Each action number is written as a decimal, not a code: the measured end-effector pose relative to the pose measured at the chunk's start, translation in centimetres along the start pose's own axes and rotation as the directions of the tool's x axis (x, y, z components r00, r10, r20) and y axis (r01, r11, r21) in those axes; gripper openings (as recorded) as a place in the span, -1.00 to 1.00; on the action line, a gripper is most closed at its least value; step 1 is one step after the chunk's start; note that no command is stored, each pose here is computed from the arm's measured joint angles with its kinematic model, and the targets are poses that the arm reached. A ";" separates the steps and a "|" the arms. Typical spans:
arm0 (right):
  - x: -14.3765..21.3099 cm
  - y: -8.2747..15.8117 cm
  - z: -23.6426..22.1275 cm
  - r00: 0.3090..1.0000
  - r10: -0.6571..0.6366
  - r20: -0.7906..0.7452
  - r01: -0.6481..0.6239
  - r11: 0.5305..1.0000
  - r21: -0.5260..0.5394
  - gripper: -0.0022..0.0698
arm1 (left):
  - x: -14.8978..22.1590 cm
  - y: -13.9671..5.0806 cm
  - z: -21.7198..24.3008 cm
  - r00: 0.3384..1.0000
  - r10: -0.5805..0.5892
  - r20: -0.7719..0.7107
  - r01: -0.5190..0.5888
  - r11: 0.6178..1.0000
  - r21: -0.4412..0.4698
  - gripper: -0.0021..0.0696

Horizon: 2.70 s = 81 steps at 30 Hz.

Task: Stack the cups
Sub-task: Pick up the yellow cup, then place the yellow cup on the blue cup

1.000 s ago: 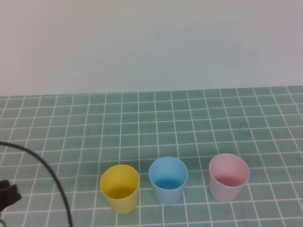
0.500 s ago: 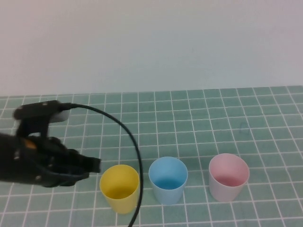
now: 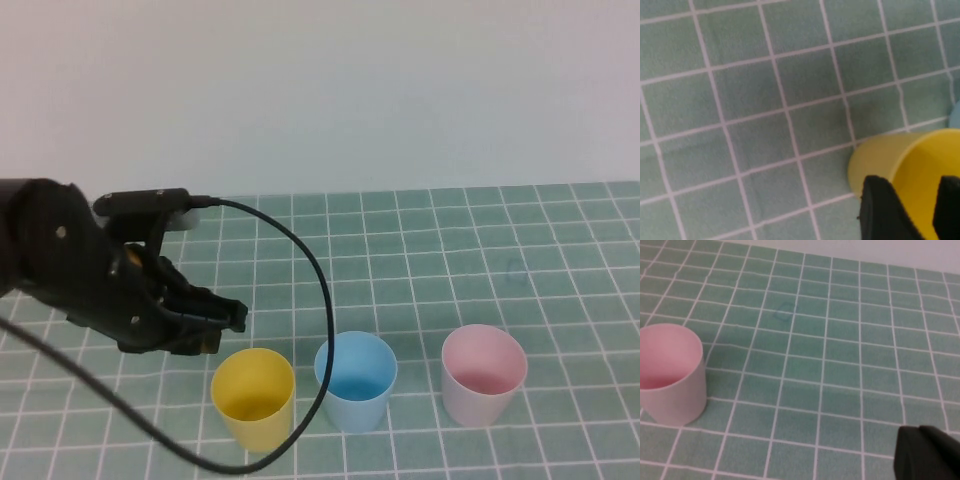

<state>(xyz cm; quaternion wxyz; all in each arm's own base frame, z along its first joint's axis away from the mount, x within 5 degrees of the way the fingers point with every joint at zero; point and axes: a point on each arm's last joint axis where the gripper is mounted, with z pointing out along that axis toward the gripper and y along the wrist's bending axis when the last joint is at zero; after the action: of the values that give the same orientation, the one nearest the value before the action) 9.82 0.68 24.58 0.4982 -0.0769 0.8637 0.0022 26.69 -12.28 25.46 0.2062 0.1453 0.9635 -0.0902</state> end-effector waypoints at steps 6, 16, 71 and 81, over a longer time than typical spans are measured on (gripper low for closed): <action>-0.2 0.0 0.1 0.999 0.013 0.030 -0.013 1.000 0.005 -0.94 | -0.8 0.1 2.5 0.994 0.026 -0.109 -0.029 0.999 -0.019 -0.23; -0.3 -0.1 0.0 0.999 0.017 0.041 -0.018 1.000 0.006 -0.94 | -0.6 0.1 3.8 0.985 0.021 -0.170 -0.023 1.000 -0.008 -0.23; -0.3 0.0 0.1 0.998 0.037 0.046 -0.037 0.999 -0.002 -0.94 | -6.2 -8.7 -0.3 0.926 0.373 -0.062 -0.362 0.922 0.135 -0.90; -0.3 0.0 0.1 0.998 0.041 0.046 -0.041 0.999 -0.003 -0.94 | -6.1 -8.7 1.9 0.919 0.373 -0.125 -0.356 0.924 0.140 -0.90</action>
<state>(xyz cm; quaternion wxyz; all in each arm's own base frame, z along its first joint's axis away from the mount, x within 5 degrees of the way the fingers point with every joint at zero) 10.02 0.75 24.79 0.5178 -0.0599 0.8533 0.0151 29.92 -22.35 27.33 0.1379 0.3404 0.9254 -0.0939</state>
